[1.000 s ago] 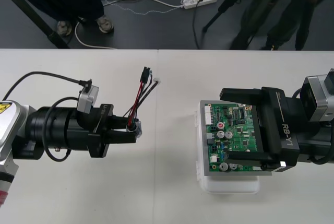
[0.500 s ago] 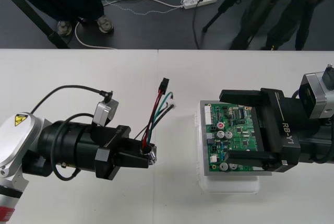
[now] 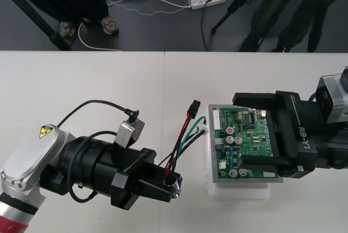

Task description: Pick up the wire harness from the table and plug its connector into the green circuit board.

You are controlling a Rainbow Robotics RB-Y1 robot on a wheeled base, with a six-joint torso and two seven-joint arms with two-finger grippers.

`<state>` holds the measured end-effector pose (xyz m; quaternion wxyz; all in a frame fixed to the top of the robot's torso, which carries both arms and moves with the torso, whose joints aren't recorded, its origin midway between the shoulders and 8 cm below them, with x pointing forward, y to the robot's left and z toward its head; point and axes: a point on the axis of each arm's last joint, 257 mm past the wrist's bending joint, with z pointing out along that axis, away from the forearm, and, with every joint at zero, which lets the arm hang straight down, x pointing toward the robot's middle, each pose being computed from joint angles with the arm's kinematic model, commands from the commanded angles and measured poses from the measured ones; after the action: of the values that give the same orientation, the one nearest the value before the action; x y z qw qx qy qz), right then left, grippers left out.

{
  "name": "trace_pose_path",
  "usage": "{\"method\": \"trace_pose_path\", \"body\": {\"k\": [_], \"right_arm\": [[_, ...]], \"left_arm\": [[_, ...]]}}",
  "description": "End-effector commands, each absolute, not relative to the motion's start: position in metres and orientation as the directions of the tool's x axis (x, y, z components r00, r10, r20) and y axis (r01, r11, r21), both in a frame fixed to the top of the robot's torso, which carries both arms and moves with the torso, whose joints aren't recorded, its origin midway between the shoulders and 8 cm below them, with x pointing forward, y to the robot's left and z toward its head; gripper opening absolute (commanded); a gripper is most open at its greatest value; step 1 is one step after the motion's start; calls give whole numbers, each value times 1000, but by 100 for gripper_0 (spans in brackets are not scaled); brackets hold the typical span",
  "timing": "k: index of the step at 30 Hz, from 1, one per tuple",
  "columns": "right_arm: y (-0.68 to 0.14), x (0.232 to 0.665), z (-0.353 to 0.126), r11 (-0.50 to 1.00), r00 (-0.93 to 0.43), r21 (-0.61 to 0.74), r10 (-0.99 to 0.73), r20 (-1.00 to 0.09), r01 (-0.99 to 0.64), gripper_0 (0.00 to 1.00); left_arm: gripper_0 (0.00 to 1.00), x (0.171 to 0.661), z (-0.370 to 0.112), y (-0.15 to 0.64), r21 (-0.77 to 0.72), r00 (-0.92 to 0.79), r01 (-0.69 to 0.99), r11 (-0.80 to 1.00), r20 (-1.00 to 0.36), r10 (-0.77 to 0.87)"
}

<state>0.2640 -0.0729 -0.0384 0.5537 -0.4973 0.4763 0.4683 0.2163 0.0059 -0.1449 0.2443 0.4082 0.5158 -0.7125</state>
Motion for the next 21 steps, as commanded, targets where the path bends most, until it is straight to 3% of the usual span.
{"method": "trace_pose_path", "body": {"k": [1,11,21], "right_arm": [[-83,264,-32,54,96,-96,8,-995,-994,100],[-95,268,-32,-56,96,-94,-32,-995,-994,100],[-96,298,-2,-79,96,-99,41,-995,-992,100]], "left_arm": [[0,190,-121,1,-527,-559,715,-459,-826,78],[0,175,-97,-1,-565,-614,634,-528,-783,101],[0,171,-86,0,-587,-642,593,-552,-758,117]]}}
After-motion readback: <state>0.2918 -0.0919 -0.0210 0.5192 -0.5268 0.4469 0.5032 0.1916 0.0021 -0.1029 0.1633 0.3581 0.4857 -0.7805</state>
